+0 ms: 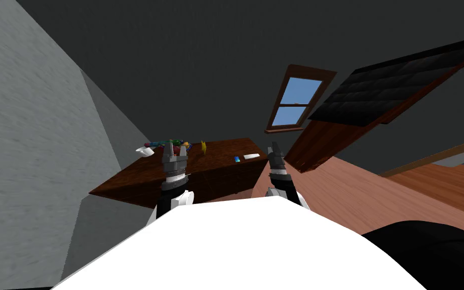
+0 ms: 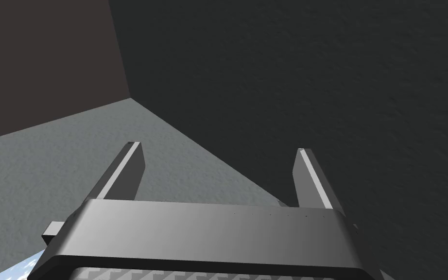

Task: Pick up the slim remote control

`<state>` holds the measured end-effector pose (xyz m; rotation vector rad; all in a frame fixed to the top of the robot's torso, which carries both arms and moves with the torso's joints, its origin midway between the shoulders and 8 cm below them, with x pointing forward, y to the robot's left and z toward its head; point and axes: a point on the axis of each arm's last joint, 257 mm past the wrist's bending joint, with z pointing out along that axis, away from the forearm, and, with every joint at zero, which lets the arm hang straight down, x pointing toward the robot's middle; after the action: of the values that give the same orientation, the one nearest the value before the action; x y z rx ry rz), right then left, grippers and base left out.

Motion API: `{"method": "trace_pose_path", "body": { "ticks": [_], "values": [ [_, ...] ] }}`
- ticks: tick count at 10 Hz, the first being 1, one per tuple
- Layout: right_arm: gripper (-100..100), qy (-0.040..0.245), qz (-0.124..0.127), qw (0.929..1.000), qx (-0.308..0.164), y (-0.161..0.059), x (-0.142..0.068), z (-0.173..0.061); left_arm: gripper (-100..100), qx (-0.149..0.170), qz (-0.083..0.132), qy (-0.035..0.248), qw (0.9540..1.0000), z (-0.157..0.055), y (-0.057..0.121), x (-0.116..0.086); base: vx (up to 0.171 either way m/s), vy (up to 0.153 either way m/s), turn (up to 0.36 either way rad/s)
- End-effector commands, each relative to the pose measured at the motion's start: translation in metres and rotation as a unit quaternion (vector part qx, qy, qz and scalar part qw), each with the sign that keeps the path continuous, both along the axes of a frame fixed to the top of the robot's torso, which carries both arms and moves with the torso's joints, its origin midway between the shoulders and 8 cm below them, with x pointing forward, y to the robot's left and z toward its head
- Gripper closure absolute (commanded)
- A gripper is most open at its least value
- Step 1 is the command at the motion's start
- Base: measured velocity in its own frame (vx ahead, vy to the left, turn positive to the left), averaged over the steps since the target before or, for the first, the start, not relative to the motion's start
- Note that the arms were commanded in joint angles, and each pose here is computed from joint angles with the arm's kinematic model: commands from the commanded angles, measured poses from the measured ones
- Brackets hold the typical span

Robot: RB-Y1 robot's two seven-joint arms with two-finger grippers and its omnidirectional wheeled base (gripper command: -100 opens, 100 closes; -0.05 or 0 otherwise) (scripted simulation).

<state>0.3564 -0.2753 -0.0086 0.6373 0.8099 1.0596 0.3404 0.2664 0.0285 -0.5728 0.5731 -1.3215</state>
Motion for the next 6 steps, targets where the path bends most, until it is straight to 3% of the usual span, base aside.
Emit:
{"method": "trace_pose_path", "body": {
  "ticks": [1,6],
  "values": [
    [-100,0.013,0.01,0.9996,-0.022,0.005,0.002,-0.01,0,0.0,0.0,0.0,1.0,0.0,0.0,0.0,-0.001,0.001,0.11],
    [-100,0.058,0.038,0.9935,-0.09,0.015,0.006,-0.045,0,0.0,0.0,0.0,1.0,0.0,0.0,0.0,-0.002,-0.004,0.116]
  ]
}}
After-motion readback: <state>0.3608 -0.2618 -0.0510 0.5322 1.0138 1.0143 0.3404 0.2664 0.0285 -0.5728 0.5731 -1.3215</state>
